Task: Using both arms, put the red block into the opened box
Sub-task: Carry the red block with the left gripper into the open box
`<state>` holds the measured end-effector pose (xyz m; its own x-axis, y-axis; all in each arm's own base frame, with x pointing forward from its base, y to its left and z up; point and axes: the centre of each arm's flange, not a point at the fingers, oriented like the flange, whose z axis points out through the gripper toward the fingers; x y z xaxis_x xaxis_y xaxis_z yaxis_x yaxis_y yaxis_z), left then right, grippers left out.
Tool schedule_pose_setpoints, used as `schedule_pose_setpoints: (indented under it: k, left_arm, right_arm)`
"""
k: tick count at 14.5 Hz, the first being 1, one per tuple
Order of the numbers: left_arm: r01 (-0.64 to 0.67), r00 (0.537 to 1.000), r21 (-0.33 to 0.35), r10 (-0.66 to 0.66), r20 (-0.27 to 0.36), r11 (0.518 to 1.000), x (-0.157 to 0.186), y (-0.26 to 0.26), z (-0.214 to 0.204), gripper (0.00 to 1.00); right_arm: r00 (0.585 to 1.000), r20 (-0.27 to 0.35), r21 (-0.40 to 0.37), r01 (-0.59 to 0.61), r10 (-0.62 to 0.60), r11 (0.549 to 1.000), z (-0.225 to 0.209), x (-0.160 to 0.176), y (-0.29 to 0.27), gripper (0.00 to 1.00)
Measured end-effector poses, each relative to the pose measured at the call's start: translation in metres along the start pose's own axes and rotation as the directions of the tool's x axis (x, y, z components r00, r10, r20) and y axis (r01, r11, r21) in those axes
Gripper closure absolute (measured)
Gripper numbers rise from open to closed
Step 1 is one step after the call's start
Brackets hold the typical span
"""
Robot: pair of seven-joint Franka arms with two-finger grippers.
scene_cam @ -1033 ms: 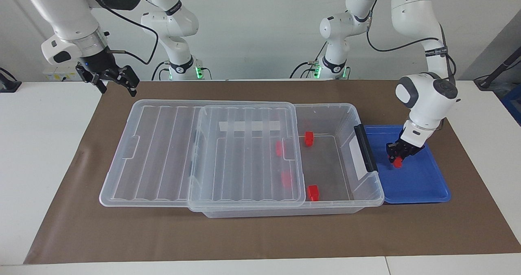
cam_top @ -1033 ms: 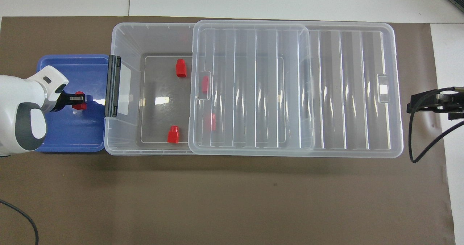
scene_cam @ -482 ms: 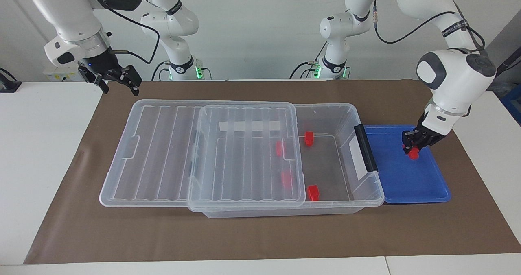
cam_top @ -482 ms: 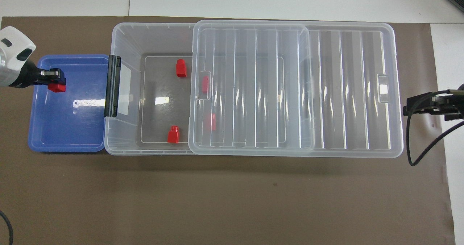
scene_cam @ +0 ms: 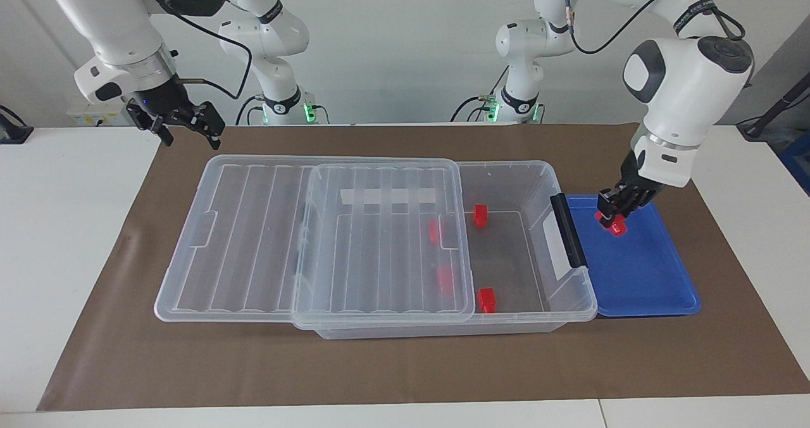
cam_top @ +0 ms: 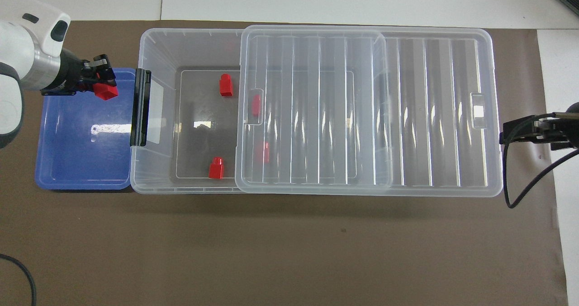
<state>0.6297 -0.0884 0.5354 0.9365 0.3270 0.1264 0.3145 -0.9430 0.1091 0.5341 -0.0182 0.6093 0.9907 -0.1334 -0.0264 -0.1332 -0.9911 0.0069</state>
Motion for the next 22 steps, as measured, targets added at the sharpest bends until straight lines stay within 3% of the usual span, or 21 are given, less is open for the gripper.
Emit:
schedule_pose_setpoints:
  k: [7, 15, 22]
  left_arm:
    - [0.016, 0.999, -0.048, -0.018, -0.037, 0.999, -0.031, 0.068, 0.013, 0.66]
    - [-0.064, 0.995, 0.045, 0.067, -0.073, 0.997, -0.074, 0.109, 0.114, 0.66]
    - [-0.109, 0.992, 0.079, 0.114, -0.061, 0.991, -0.089, 0.102, 0.2, 0.66]
  right_arm:
    - [1.0, 0.0, 0.0, -0.004, 0.004, 1.0, 0.0, 0.0, 0.002, 0.0]
    - [1.0, 0.0, 0.0, -0.005, 0.005, 1.0, 0.0, 0.0, 0.003, 0.0]
    - [1.0, 0.0, 0.0, -0.005, 0.005, 1.0, 0.0, 0.0, 0.003, 0.0]
